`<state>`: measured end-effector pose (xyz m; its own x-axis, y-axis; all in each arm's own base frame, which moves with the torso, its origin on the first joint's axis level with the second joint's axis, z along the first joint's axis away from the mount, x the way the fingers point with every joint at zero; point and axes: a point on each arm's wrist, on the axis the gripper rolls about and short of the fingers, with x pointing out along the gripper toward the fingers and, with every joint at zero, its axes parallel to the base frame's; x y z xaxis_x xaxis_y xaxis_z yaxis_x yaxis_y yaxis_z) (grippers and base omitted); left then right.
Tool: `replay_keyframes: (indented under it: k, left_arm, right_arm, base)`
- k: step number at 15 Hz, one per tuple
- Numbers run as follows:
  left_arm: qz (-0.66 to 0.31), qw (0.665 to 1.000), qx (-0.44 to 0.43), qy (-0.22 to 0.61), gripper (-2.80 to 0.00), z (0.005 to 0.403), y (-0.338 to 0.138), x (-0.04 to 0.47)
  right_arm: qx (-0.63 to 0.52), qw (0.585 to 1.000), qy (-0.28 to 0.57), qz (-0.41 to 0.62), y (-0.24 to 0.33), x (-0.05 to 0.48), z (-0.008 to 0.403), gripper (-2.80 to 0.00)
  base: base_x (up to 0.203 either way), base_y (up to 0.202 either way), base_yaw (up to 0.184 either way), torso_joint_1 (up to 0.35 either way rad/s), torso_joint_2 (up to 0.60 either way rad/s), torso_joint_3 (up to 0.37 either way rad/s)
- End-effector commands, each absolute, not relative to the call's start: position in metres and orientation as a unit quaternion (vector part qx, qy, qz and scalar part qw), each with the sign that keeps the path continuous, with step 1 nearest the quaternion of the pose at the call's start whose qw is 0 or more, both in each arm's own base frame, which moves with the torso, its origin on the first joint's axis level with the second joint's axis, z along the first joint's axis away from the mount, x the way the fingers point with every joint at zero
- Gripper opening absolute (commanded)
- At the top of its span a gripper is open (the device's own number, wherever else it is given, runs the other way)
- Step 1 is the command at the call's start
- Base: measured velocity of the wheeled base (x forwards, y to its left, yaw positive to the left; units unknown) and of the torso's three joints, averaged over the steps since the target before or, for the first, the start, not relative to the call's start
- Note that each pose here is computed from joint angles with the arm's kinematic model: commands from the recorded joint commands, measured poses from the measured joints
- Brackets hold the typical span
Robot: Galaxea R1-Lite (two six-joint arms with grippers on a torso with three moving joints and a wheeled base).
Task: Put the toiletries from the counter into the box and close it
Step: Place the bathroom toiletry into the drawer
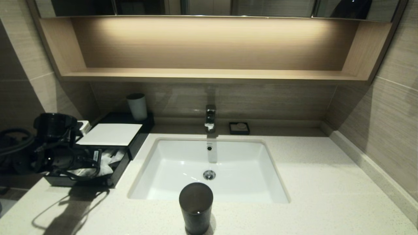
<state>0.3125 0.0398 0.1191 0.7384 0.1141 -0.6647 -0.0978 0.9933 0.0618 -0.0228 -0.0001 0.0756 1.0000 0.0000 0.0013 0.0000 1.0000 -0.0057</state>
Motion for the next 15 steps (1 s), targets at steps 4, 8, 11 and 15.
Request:
replay_keyframes:
  k: [4,8,11,15]
  left_arm:
    - [0.056,0.928,0.01,0.368,-2.8,0.111,0.04,0.315]
    - [0.055,0.924,0.01,0.379,-2.8,0.103,0.04,0.316]
    - [0.054,0.922,0.01,0.383,-2.8,0.1,0.04,0.317]
    - [0.054,0.921,0.01,0.387,-2.8,0.097,0.04,0.319]
  right_arm:
    - [-0.003,1.0,0.0,0.0,0.0,-0.023,0.075,-2.8]
    - [-0.003,1.0,0.0,0.0,0.0,-0.023,0.075,-2.8]
    - [-0.003,1.0,0.0,0.0,0.0,-0.023,0.075,-2.8]
    - [-0.003,1.0,0.0,0.0,0.0,-0.023,0.075,-2.8]
  base:
    - [0.0,0.0,0.0,0.0,0.0,0.0]
    - [0.0,0.0,0.0,0.0,0.0,0.0]
    - [0.0,0.0,0.0,0.0,0.0,0.0]
    - [0.0,0.0,0.0,0.0,0.0,0.0]
